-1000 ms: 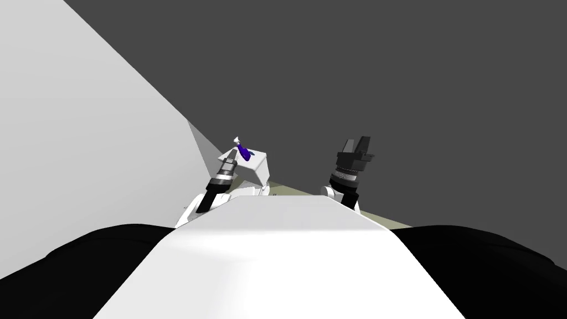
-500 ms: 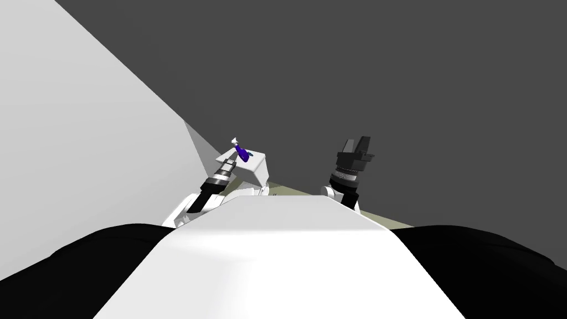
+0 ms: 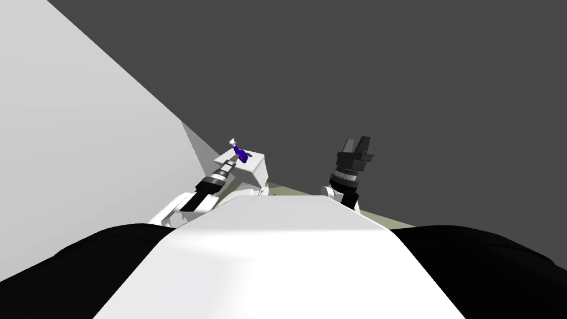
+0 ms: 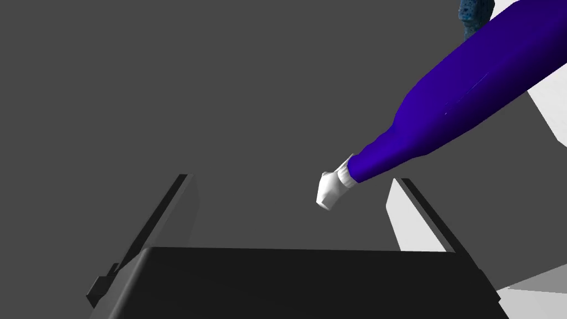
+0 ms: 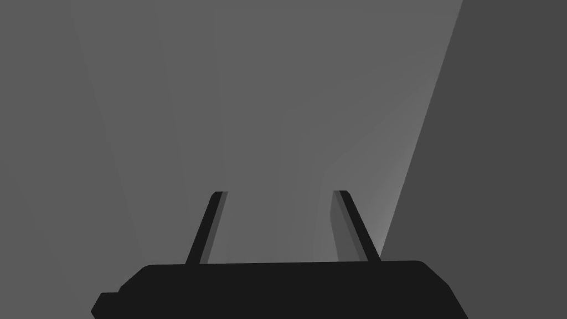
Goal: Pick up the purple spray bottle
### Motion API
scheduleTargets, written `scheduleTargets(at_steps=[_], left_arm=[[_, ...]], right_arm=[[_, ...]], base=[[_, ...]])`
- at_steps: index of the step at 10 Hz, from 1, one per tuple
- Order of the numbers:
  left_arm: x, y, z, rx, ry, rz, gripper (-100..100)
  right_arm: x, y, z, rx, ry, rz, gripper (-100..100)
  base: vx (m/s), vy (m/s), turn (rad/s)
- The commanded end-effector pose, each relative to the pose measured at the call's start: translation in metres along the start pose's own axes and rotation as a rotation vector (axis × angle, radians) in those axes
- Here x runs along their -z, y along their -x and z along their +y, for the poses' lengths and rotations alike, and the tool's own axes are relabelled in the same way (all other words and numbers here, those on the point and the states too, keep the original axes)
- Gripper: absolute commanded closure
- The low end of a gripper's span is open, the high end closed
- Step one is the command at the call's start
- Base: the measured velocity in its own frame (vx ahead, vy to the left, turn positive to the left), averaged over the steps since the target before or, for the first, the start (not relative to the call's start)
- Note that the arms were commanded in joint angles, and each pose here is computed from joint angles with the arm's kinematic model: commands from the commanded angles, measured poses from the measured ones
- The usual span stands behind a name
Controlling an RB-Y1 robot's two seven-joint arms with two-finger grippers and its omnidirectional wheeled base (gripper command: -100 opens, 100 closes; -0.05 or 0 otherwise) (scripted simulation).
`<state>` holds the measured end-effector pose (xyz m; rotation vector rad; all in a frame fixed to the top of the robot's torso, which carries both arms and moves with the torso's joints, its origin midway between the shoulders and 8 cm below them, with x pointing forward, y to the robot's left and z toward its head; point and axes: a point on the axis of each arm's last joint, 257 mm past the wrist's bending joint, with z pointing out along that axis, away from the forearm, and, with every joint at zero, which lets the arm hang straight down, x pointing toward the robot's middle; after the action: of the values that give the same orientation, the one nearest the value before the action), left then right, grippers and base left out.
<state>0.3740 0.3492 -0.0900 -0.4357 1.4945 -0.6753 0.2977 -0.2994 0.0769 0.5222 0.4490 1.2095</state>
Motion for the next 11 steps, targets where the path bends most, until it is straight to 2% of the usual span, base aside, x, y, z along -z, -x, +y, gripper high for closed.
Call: scheduleTargets(at_steps=[1,2,3,4,5,6,7,8,9,10,11], left_arm=[[0.001,0.000,0.011,-0.035,0.044,0.033,-100],[0.001,0.000,0.010,-0.041,0.041,0.038,-100],[0.002,0.000,0.021,-0.069,0.081,0.062,-100],[0.002,0.000,0.021,-0.076,0.078,0.068,-100],[0.004,0.001,0.031,-0.105,0.117,0.091,-100],[0.003,0.000,0.031,-0.111,0.115,0.097,-100],[0.005,0.002,0.041,-0.141,0.153,0.119,-100],[0.005,0.001,0.041,-0.146,0.151,0.123,-100],[0.007,0.004,0.051,-0.176,0.189,0.143,-100],[0.006,0.003,0.051,-0.182,0.187,0.148,-100],[0.008,0.006,0.061,-0.214,0.223,0.167,-100]], right_arm=[[0.000,0.000,0.000,0.000,0.000,0.000,0],[0.000,0.000,0.000,0.000,0.000,0.000,0],[0.000,0.000,0.000,0.000,0.000,0.000,0],[0.000,0.000,0.000,0.000,0.000,0.000,0],[0.000,0.000,0.000,0.000,0.000,0.000,0],[0.000,0.000,0.000,0.000,0.000,0.000,0],[0.000,0.000,0.000,0.000,0.000,0.000,0],[0.000,0.000,0.000,0.000,0.000,0.000,0],[0.000,0.000,0.000,0.000,0.000,0.000,0],[0.000,0.000,0.000,0.000,0.000,0.000,0],[0.000,0.000,0.000,0.000,0.000,0.000,0]], base=[[0.009,-0.003,-0.011],[0.009,-0.003,-0.011],[0.009,-0.005,-0.019],[0.008,-0.004,-0.008],[0.009,-0.005,-0.014],[0.007,-0.004,-0.007],[0.006,-0.003,-0.012],[0.000,0.000,0.000],[0.005,-0.003,-0.013],[0.000,0.000,0.000],[0.005,-0.004,-0.011]])
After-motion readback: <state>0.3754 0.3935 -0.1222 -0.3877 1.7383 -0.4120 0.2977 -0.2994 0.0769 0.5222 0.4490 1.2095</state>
